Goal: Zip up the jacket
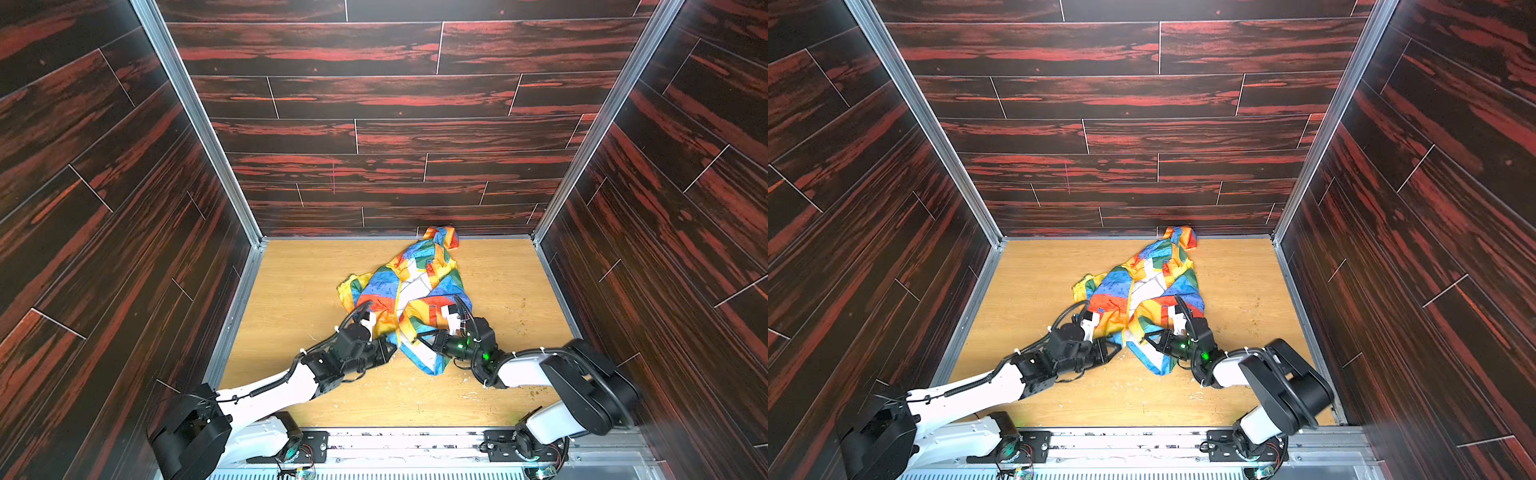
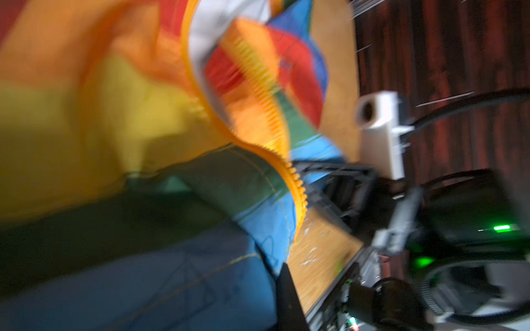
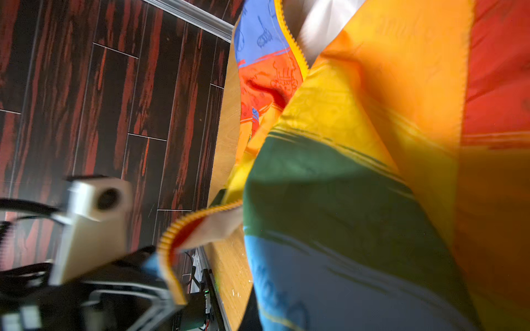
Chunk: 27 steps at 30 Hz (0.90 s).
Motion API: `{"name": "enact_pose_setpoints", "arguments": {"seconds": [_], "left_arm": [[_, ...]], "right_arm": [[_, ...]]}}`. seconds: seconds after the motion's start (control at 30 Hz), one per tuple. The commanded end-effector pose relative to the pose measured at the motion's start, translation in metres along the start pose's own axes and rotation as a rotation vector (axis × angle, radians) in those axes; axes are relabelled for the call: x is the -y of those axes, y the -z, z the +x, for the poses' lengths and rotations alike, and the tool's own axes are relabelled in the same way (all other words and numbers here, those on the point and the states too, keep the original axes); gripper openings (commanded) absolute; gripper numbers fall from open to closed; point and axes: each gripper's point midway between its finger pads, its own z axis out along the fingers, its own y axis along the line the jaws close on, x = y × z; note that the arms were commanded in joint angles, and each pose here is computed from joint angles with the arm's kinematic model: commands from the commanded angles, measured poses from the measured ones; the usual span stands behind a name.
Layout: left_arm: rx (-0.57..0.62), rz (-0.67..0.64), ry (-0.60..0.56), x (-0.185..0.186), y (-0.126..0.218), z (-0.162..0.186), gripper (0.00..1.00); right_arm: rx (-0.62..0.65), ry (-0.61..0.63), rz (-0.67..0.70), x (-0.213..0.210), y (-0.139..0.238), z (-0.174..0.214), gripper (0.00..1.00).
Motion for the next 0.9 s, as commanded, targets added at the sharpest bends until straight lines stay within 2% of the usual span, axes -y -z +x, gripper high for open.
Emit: {"name": "enact_pose_setpoints", "arguments": {"seconds": [0.0, 0.1, 0.27, 0.33, 0.53, 0.87], "left_arm": [[0.006, 0.127, -0.036, 0.048, 0.003, -0.019, 0.0], [-0.086, 0.18, -0.013, 0.062, -0.01, -0.009, 0.0], [-0.142, 0.242, 0.164, 0.031, -0.032, 0.021, 0.0], [-0.171, 0.251, 0.197, 0.024, -0.037, 0.035, 0.0], [-0.181, 0.232, 0.224, 0.008, -0.038, 0.051, 0.0], [-0.122, 0.15, 0.222, -0.024, -0.033, 0.055, 0.0]], "right_arm": [[0.004, 0.003, -0.032, -0.008, -0.011, -0.003, 0.0], [-0.005, 0.001, -0.037, -0.009, -0.016, -0.002, 0.0], [-0.011, 0.002, -0.05, -0.011, -0.02, -0.001, 0.0], [-0.016, -0.003, -0.057, -0.012, -0.022, 0.0, 0.0], [-0.03, -0.022, -0.112, -0.015, -0.027, 0.005, 0.0], [-0.065, -0.059, -0.056, 0.005, -0.036, 0.02, 0.0]]}}
